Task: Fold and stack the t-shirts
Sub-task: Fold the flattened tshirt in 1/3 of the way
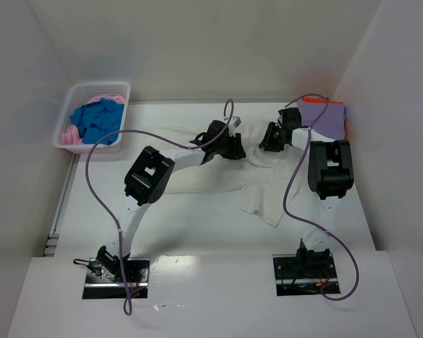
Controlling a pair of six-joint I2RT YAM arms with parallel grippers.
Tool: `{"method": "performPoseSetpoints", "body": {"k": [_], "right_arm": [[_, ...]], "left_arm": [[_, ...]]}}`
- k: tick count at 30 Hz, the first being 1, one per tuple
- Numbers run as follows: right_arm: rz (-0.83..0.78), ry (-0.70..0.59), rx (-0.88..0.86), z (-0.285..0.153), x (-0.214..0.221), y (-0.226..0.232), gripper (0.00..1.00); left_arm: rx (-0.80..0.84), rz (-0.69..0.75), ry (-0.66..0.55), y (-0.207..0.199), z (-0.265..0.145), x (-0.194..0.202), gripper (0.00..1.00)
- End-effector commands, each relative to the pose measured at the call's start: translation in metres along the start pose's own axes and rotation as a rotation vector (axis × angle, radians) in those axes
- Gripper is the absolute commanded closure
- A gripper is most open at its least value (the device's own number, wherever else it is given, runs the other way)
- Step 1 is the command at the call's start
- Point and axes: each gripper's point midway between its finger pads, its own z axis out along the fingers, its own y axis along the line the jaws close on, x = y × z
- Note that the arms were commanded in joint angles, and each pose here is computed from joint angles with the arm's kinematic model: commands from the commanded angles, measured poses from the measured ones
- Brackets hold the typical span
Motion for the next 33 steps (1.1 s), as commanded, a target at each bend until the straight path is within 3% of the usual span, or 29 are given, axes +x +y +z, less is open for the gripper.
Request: {"method": "performPoseSetpoints", "body": {"k": [1, 6, 11, 22, 33], "right_arm": [[-0.020, -0.030, 0.000, 0.003, -0.012, 0.006, 0.62], [-0.017, -0.022, 0.003, 0.006, -0.010, 0.004, 0.62], [-0.017, -0.022, 0.003, 0.006, -0.010, 0.004, 0.62], [-0.017, -0.026, 0.012, 0.006, -0.010, 0.002, 0.62], [-0.022, -0.012, 0.027, 0.012, -0.005, -0.004, 0.62]], "left_arm": [[0.054, 0.039, -0.032, -0.018, 0.004, -0.014, 0.60], [0.051, 0.028, -0.025, -0.020, 0.000, -0.015, 0.76], [0.050, -0.001, -0.022, -0.027, -0.010, -0.019, 1.00], [-0.005, -0.006, -0.032, -0.027, -0.031, -0.026, 1.00], [0.149, -0.364, 0.083, -0.040, -0.066, -0.041, 1.00]]}}
